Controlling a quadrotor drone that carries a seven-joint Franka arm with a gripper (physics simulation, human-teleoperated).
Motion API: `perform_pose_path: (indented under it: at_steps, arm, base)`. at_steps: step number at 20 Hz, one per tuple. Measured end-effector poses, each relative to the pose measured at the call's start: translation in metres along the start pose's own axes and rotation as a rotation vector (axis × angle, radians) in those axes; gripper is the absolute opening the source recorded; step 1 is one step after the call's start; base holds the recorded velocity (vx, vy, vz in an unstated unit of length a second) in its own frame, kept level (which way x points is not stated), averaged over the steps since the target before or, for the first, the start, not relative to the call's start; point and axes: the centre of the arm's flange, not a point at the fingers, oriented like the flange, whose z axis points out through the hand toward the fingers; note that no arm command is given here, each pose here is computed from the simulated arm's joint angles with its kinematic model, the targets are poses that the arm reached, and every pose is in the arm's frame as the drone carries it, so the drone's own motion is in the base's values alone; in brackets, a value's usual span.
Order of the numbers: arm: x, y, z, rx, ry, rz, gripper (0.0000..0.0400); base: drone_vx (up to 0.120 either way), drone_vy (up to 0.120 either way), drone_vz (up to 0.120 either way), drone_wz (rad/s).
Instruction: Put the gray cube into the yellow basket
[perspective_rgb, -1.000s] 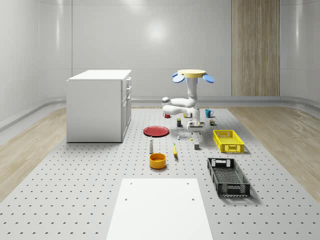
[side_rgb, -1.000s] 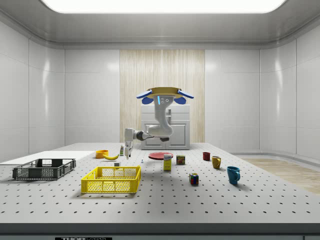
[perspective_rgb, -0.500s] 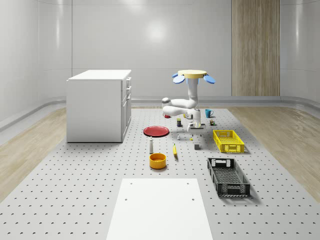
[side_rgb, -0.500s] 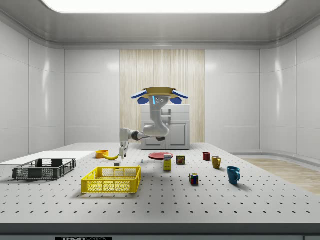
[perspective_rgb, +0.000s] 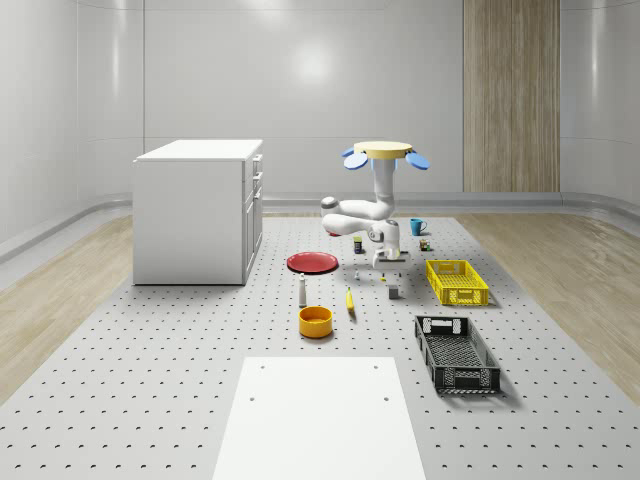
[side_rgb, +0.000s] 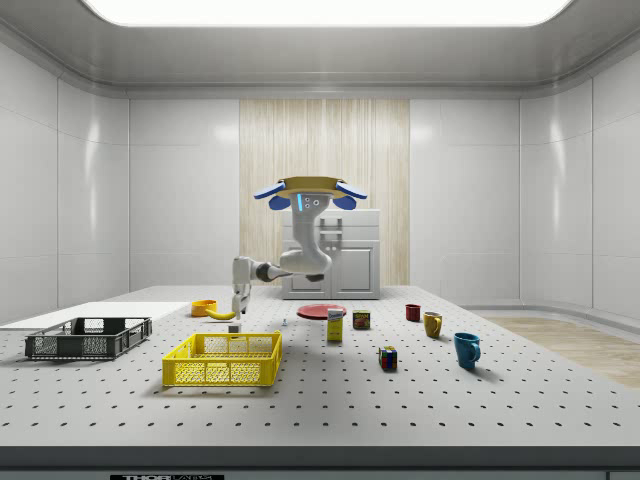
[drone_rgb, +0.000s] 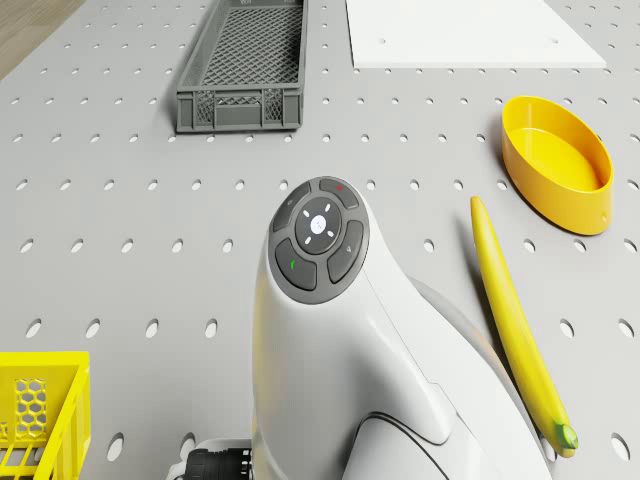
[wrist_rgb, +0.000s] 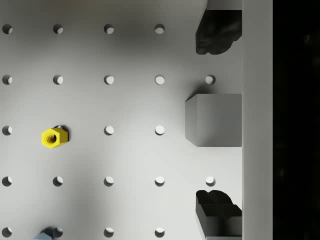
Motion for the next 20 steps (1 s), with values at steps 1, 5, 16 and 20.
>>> perform_pose_path:
  at_steps: [1, 5, 16, 20]
  arm:
    - [0.000, 0.000, 0.000, 0.000, 0.000, 0.000, 0.0400]
    - [0.000, 0.000, 0.000, 0.000, 0.000, 0.000, 0.0400]
    - [0.000, 0.000, 0.023, 0.000, 0.000, 0.000, 0.0400]
    - [0.000, 0.000, 0.036, 0.000, 0.000, 0.000, 0.0400]
  base:
    - [0.000, 0.000, -0.120, 0.000]
    - [0.070, 0.000, 0.000, 0.000]
    - [0.025, 0.000, 0.000, 0.000]
    - [0.000, 0.000, 0.000, 0.000]
